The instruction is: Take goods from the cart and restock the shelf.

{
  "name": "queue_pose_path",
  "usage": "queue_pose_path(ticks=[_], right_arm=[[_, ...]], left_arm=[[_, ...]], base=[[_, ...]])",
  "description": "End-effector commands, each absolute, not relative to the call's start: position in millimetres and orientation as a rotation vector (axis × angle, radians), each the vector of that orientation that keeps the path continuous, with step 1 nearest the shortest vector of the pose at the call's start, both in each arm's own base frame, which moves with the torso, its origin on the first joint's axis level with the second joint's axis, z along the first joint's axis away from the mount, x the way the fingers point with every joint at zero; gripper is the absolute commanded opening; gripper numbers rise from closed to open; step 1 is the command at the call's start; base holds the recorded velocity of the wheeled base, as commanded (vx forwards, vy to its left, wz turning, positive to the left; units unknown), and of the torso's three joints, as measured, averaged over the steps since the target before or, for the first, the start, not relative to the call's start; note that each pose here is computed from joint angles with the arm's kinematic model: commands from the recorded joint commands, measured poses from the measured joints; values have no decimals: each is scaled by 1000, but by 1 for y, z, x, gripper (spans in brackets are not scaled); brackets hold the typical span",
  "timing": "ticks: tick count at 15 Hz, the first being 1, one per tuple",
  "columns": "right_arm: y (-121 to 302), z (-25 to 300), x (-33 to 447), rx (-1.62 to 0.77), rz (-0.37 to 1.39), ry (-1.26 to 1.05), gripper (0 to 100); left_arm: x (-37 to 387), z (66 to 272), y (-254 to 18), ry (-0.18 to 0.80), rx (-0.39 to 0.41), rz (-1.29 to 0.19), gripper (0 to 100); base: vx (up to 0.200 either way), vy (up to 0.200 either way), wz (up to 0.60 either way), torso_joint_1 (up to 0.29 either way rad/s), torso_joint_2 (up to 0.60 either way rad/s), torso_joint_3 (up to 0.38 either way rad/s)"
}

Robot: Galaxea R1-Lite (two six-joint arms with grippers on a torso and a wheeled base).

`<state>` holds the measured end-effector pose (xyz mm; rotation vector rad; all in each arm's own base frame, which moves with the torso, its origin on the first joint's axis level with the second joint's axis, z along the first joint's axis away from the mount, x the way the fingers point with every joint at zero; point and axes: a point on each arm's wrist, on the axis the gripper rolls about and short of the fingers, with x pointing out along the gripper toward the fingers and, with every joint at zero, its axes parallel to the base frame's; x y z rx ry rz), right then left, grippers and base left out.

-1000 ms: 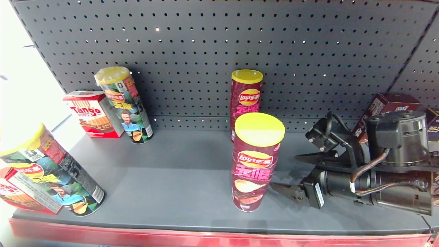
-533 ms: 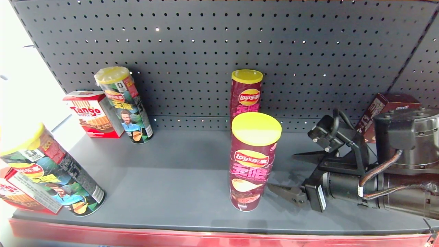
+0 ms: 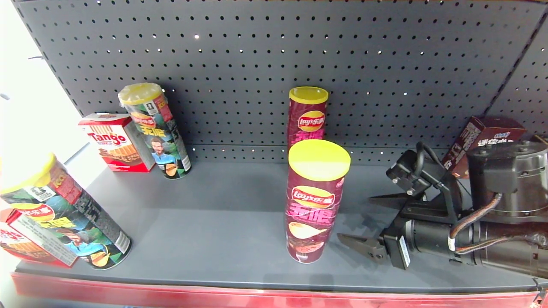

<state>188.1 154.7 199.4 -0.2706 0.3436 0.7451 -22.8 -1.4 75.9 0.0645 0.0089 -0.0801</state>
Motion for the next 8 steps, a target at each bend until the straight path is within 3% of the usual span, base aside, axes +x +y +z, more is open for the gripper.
queue_pose_path(ticks=[1,8], right_arm=[[136,203,177,-257,712,321,100],[107,217,162,-210,611,256,100]], left_arm=[[-23,76,-2,6,67,-83,100],[-23,76,-2,-1,64,-78,100]], base=[[0,0,0,0,0,0],[0,0,0,0,0,0]])
